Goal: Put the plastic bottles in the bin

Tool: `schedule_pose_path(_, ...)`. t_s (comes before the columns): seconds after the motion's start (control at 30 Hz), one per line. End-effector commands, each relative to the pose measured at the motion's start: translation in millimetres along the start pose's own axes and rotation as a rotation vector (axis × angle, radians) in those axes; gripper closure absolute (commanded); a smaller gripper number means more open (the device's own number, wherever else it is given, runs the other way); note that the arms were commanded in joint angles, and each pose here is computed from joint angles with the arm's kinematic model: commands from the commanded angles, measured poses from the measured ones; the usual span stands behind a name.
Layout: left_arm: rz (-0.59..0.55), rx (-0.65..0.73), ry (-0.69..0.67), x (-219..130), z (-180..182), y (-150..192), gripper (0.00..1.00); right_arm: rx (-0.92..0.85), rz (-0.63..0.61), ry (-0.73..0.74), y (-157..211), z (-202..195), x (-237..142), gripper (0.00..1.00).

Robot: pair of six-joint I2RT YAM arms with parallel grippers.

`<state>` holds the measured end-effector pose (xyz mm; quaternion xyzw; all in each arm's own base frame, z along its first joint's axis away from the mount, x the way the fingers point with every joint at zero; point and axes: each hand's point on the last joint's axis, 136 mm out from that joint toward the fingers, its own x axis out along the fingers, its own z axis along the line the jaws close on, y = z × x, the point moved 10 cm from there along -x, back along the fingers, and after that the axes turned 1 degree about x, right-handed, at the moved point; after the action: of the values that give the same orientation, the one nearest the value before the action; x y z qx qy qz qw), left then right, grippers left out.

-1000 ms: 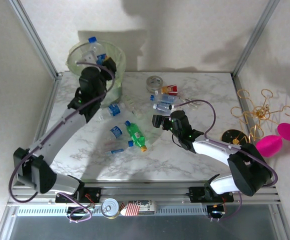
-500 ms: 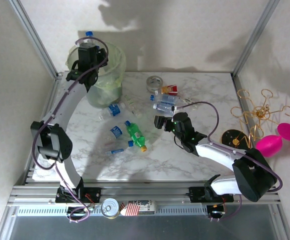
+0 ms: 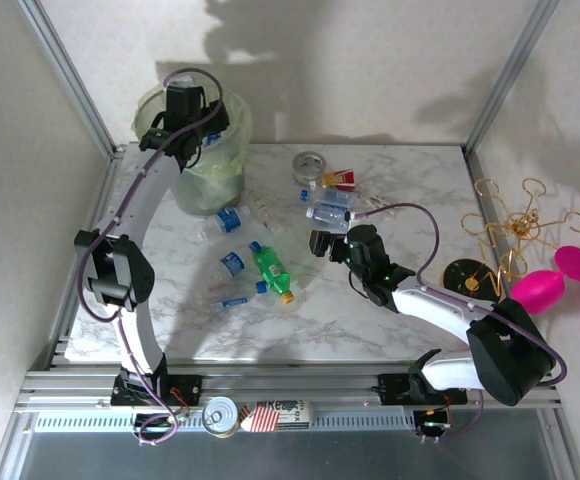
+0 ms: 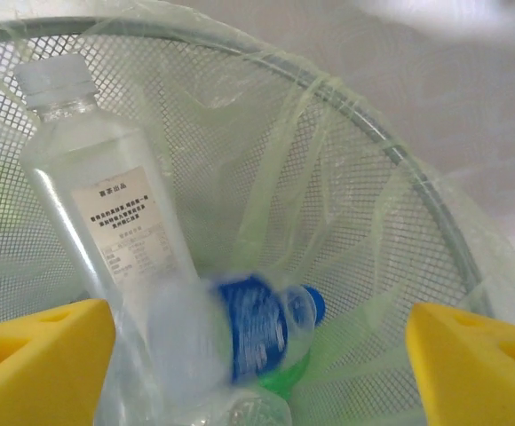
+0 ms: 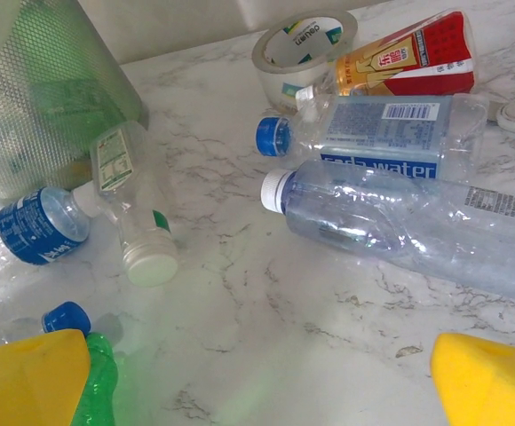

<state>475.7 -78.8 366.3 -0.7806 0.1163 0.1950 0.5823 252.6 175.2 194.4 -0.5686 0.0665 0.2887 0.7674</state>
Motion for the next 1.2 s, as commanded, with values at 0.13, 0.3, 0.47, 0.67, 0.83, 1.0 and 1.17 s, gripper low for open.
schedule_pose_path(0.13,-0.171,-0.016,0.157,-85.8,-23.4,-27.4,0.01,-0.061,0.023,0.097,-2.7,-10.8,8.3,0.01)
schedule_pose_path(0.3,-0.245,-0.032,0.293,-130.6,-41.5,-0.8,0.0,-0.112,0.059,0.165,-11.5,-15.6,22.8,0.01)
schedule_pose_path(0.47,-0.277,-0.049,0.401,-161.4,-57.2,53.4,0.0,-0.114,0.085,0.178,-23.8,-24.1,34.4,0.01)
schedule_pose_path(0.67,-0.329,-0.185,0.537,-170.6,-53.2,119.5,0.0,-0.176,0.126,0.142,-39.2,-30.3,58.7,0.01)
schedule_pose_path(0.83,-0.293,-0.224,0.553,-165.6,-49.3,155.0,0.0,-0.24,0.193,0.123,-46.1,-39.1,87.6,0.01)
schedule_pose_path(1.0,-0.201,-0.279,0.54,-156.4,-36.7,193.3,0.01,-0.288,0.265,0.146,-46.9,-61.0,116.0,0.01)
schedule_pose_path(1.17,-0.157,-0.322,0.491,-152.1,-18.2,220.3,0.0,-0.306,0.336,0.092,-45.8,-72.4,132.9,0.01)
